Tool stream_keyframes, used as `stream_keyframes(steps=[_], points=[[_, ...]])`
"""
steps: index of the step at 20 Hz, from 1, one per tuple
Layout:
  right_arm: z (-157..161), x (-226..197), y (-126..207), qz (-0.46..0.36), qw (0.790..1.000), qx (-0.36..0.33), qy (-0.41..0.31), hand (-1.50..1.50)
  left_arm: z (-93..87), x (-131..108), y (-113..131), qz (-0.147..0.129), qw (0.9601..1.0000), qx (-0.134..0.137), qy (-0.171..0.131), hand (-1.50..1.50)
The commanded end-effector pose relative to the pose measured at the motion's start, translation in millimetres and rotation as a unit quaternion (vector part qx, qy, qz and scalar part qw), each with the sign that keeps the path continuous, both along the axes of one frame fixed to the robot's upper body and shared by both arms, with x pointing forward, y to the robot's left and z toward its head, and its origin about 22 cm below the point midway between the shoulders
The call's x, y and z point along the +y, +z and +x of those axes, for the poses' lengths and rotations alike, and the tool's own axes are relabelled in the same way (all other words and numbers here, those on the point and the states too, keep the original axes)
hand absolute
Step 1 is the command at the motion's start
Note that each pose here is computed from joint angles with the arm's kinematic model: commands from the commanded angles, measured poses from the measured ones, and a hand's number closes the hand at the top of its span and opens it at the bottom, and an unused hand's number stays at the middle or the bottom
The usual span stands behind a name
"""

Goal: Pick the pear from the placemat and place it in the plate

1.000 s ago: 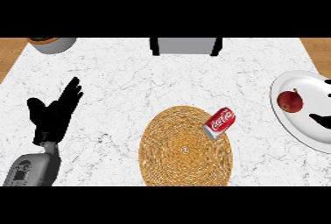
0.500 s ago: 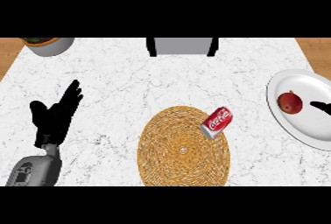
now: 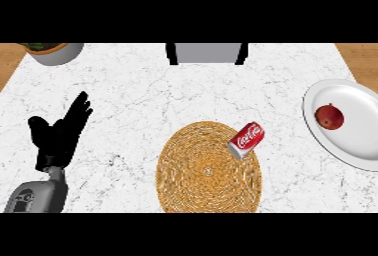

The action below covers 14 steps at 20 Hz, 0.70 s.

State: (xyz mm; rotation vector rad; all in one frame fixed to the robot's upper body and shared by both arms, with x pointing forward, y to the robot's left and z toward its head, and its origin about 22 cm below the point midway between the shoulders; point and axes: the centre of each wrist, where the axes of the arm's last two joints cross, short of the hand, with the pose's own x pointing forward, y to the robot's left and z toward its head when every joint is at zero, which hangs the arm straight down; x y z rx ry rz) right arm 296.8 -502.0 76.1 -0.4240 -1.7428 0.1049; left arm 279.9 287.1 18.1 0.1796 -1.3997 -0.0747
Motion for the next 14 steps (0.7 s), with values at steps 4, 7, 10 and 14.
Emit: stream_keyframes(steps=[4, 7, 10, 14], points=[[-28.1, -31.3, 6.6, 0.037, 0.999, -0.011, 0.018, -1.50, -0.3, 10.0, 4.7, -0.002, 1.0000, 0.004, -0.005, 0.00], [-47.1, -49.1, -14.6, 0.019, 1.000, -0.021, 0.012, -1.50, 5.4, 4.1, -5.5, -0.004, 1.0000, -0.003, -0.001, 0.00], [-46.5, -51.5, -17.8, 0.030, 0.999, -0.009, 0.008, -1.50, -18.1, 5.1, -0.2, 0.005, 0.9999, -0.005, -0.009, 0.00], [-60.4, -66.2, -11.9, 0.024, 1.000, -0.010, -0.006, -1.50, 5.7, 7.6, -5.7, -0.008, 0.9999, -0.008, -0.002, 0.00]])
